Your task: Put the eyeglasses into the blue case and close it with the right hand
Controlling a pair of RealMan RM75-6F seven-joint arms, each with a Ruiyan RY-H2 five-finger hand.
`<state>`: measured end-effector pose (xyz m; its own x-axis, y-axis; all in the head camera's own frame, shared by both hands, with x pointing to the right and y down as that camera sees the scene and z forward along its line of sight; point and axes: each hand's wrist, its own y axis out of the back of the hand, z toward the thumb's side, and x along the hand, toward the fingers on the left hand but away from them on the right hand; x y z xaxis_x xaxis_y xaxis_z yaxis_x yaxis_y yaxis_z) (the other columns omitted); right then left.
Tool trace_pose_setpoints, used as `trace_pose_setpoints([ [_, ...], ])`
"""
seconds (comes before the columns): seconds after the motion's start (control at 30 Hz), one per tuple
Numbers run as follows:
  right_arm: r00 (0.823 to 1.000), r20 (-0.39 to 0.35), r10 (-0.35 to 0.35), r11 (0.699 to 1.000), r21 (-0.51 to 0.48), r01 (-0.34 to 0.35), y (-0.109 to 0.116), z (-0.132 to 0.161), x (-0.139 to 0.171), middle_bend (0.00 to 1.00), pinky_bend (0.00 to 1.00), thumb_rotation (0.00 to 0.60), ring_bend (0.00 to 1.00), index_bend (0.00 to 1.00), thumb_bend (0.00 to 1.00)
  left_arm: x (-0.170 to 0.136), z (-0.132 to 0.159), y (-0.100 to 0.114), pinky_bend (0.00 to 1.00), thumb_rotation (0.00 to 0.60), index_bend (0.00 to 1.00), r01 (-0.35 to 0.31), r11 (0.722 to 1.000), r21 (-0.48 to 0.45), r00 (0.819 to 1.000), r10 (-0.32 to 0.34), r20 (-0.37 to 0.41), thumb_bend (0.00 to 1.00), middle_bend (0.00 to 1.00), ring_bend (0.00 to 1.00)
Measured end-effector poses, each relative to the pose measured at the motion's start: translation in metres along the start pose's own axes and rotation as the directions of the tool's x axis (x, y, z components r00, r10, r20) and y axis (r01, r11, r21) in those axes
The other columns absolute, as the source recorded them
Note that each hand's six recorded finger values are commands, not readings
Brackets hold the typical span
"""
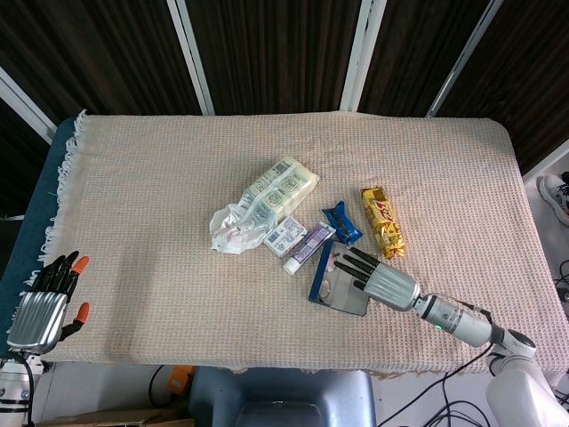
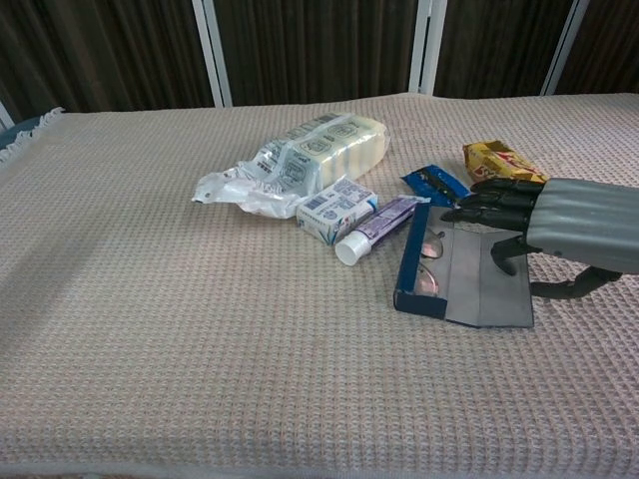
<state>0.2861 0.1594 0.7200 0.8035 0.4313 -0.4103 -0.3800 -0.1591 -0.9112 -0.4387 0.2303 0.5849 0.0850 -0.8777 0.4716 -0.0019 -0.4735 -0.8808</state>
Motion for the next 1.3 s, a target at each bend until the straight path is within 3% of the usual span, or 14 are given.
trace_pose_setpoints([
  [0.33,1.0,0.009,-0.03,1.0,-0.004,0.03,0.006,0.0,-0.019,0.14,0.07,0.6,0.0,0.66,0.5,-0.002,-0.001,0.002,0.14,0.6,0.0,-0.006,1.0,-0.008,1.0,0.006,0.003,0.41,0.0,0.0],
  [0.7,1.0,-0.005,-0.025,1.0,0.017,0.025,0.006,0.003,-0.018,0.16,0.07,0.6,0.0,0.74,0.6,-0.005,0.0,0.004,0.14,0.6,0.0,-0.009,1.0,-0.014,1.0,0.009,0.016,0.41,0.0,0.0],
  [1.0,0.998,0.003,-0.061,0.998,0.013,0.061,0.012,0.004,-0.007,0.17,0.07,0.6,0.0,0.78,0.64,-0.006,0.0,0.004,0.14,0.6,0.0,-0.008,1.0,-0.013,1.0,0.008,0.022,0.41,0.0,0.0],
  [1.3,0.995,-0.051,-0.09,0.996,-0.006,0.09,0.019,0.019,0.036,0.17,0.07,0.6,0.0,0.78,0.64,-0.006,0.0,0.004,0.14,0.6,0.0,-0.007,1.0,-0.017,1.0,0.008,0.026,0.41,0.0,0.0],
])
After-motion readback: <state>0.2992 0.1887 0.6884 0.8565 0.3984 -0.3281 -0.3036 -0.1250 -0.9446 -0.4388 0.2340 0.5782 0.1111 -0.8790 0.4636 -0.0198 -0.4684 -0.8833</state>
